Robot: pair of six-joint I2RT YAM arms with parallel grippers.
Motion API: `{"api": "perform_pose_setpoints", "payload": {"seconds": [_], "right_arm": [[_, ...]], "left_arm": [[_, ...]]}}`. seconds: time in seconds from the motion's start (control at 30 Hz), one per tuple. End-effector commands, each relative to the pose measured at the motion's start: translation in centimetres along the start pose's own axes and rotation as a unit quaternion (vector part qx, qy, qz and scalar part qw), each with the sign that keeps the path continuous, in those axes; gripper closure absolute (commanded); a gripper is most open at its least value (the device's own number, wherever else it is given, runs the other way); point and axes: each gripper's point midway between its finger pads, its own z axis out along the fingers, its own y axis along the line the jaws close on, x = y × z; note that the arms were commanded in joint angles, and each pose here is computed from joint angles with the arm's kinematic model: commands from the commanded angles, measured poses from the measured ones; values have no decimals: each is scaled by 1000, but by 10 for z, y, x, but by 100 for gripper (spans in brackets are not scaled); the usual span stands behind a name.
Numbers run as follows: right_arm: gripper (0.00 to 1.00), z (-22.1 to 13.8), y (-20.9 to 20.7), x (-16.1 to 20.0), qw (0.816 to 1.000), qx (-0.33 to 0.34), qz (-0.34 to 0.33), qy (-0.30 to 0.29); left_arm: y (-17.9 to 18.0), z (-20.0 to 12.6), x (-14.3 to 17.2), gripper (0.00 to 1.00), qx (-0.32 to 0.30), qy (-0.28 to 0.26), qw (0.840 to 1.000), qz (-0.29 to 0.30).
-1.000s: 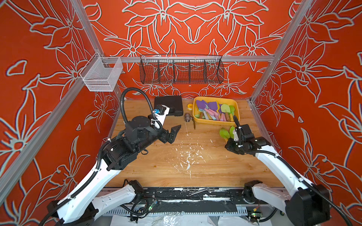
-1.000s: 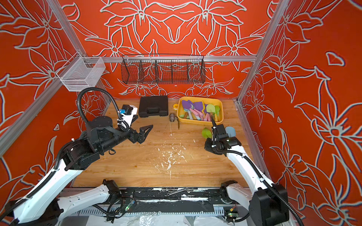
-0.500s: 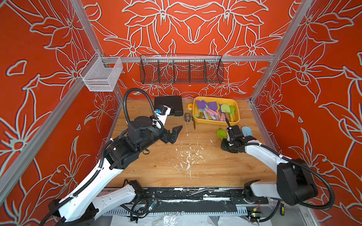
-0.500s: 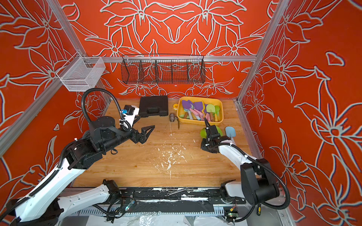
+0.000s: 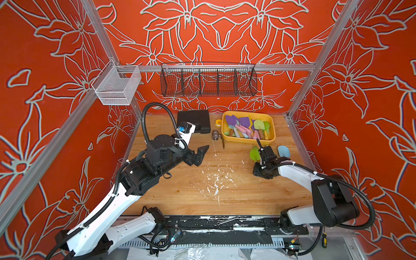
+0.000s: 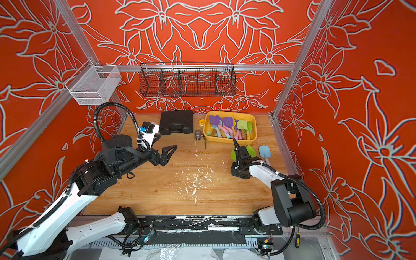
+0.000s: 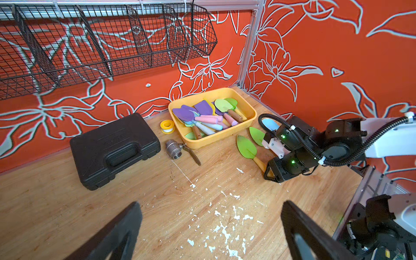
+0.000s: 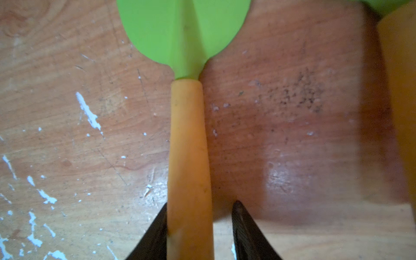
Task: Take the shovel out of the storage box
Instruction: Place the shovel at the center of the board, then pick up the shovel from the storage box.
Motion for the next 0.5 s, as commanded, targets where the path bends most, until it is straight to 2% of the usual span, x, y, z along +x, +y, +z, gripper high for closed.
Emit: {"api": "perform_pose_setpoints", "payload": {"seconds": [0.0, 0.17, 0.3, 0.47], "right_arm": [[56, -3, -7, -1, 1000, 26, -6, 1], [54, -15, -5, -8, 1000, 26, -13, -11], [38, -36, 7, -17, 1000, -3, -12, -28], [18, -93, 29, -44, 996, -46, -13, -74]], "left_arm": [[0, -4, -1, 3, 0, -3, 1000, 3], [-1, -4, -1, 3, 1, -4, 1000, 2], [0, -4, -3, 3, -2, -5, 1000, 3], [2, -2, -2, 3, -9, 0, 1000, 5]]}}
